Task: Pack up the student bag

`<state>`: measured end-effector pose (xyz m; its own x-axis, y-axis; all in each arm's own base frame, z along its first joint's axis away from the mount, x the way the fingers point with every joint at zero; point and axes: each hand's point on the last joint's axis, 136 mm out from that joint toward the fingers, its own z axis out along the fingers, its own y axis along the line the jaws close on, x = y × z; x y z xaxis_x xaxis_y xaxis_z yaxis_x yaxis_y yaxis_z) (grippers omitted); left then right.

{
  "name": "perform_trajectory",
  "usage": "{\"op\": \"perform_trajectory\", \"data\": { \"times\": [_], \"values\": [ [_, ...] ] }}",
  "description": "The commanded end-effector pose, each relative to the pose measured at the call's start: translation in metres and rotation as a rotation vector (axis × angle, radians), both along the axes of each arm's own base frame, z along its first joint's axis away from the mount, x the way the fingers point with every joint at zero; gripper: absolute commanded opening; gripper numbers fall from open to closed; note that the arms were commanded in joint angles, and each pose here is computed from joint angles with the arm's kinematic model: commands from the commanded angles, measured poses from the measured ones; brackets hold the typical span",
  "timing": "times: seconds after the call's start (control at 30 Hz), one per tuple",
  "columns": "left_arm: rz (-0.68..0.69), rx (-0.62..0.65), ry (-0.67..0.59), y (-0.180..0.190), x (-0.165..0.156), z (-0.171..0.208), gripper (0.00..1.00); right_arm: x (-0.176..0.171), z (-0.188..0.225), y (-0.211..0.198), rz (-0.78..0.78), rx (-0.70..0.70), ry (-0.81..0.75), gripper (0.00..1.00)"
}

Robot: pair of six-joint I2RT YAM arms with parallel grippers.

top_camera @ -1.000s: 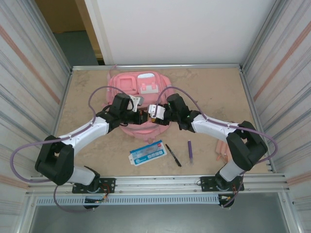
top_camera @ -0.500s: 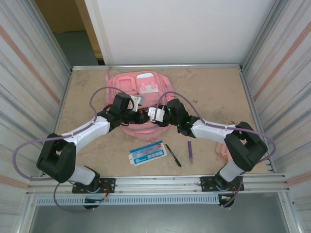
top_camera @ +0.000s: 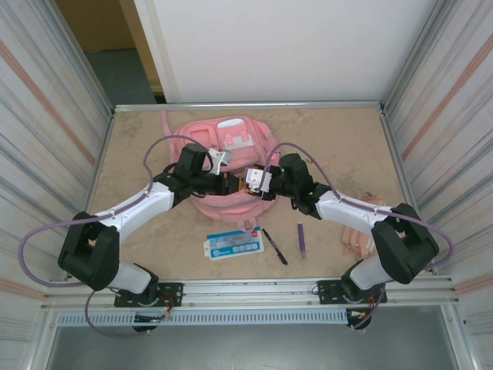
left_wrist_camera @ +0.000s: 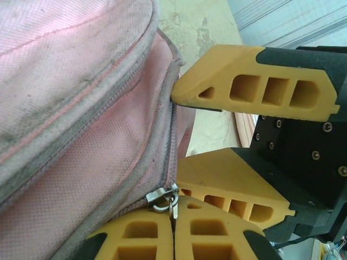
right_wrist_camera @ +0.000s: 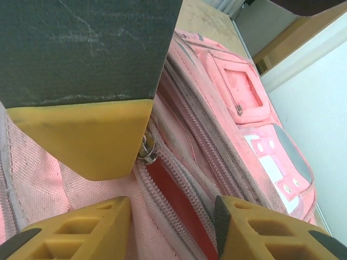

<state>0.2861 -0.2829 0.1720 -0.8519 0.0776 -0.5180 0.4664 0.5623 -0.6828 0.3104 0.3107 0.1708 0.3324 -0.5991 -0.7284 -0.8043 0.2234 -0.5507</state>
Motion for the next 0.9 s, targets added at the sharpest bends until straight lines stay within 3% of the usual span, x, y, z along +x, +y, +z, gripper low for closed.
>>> {"op": "perform_trajectory", "data": {
  "times": [0.0,0.13,0.53,0.87],
  "values": [
    [-0.125,-0.14,-0.125,-0.018,-0.008,0.056,0.0,-0.012,0.017,0.007,0.067,0.051,-0.03,0.44],
    [-0.117,-0.149,-0.123,-0.018,-0.008,0.058,0.0,-0.009,0.019,0.003,0.044,0.031,-0.045,0.51],
    [-0.047,-0.129,-0.074,-0.009,-0.002,0.047,0.0,-0.024,0.039,0.004,0.097,0.097,-0.096,0.51],
    [-0.116,-0.193,-0.069,-0.016,-0.009,0.058,0.0,0.005,-0.002,-0.002,-0.005,-0.033,-0.044,0.51]
  ]
}}
